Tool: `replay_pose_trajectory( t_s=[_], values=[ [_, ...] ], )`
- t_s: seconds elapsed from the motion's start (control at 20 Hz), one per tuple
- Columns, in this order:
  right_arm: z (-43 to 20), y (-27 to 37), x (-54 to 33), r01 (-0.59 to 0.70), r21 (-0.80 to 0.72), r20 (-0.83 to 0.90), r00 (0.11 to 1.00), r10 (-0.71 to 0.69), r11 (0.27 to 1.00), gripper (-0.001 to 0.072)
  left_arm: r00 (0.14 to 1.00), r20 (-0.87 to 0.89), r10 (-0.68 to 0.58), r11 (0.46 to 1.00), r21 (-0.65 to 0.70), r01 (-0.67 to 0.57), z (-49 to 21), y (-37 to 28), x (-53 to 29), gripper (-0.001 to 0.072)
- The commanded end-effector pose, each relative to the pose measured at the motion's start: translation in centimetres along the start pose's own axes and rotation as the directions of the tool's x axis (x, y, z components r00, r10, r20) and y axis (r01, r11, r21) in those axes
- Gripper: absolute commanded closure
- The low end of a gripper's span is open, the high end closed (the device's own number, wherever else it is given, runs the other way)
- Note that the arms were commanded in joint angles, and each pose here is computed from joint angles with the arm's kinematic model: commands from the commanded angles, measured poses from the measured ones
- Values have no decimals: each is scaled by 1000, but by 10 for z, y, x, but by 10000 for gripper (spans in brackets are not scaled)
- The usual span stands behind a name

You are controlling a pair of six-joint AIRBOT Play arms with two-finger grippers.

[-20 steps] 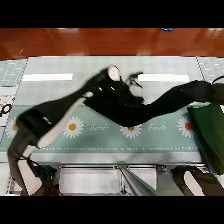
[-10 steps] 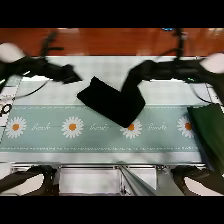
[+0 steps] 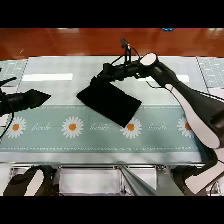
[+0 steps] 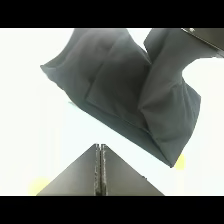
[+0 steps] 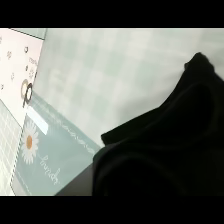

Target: Fold the shirts.

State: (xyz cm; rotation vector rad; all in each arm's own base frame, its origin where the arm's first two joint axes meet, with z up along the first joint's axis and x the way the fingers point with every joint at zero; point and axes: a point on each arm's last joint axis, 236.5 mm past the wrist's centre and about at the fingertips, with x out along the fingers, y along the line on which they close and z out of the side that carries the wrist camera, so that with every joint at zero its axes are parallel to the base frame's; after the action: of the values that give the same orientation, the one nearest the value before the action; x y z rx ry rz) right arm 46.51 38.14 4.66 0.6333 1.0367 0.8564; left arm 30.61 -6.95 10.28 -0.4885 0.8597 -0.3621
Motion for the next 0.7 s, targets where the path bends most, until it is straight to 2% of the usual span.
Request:
replay_pose_trajectory(
  t_s=[0.0, 0.05, 0.1, 0.15, 0.3, 0.45, 0.55, 0.65],
  values=[
    [-2, -7, 24, -15, 31, -13, 1000, 16, 999, 689, 1000, 16, 4, 1000, -9, -4, -3, 2, -3, 690],
    [-6, -6, 28, -17, 40, -21, 1000, 18, 999, 683, 1000, 14, 5, 1000, -12, -5, -3, 3, -2, 690],
    [-10, -3, 31, -20, 41, -31, 999, 21, 999, 527, 1000, 9, 6, 1000, -17, -6, -3, 5, 0, 690],
    [-16, 2, 33, -29, 37, -51, 998, 30, 999, 338, 1000, 4, 7, 1000, -23, -7, -3, 7, 2, 690],
    [-35, 10, 17, -50, 37, -155, 986, 55, 998, 339, 998, 56, 40, 998, -45, -38, 13, 21, 8, 690],
    [-27, 7, -50, -29, 72, -226, 973, 45, 997, 339, 985, 162, 57, 998, -38, -52, 51, 20, -5, 690],
    [-14, -2, -123, 74, 15, -219, 973, -69, 997, 339, 964, 263, 31, 999, -35, -23, 86, 3, -32, 690],
    [-1, -25, -211, 301, -81, -138, 941, -310, 950, 338, 936, 352, 24, 1000, 1, -26, 114, -12, -62, 690]
  ],
)
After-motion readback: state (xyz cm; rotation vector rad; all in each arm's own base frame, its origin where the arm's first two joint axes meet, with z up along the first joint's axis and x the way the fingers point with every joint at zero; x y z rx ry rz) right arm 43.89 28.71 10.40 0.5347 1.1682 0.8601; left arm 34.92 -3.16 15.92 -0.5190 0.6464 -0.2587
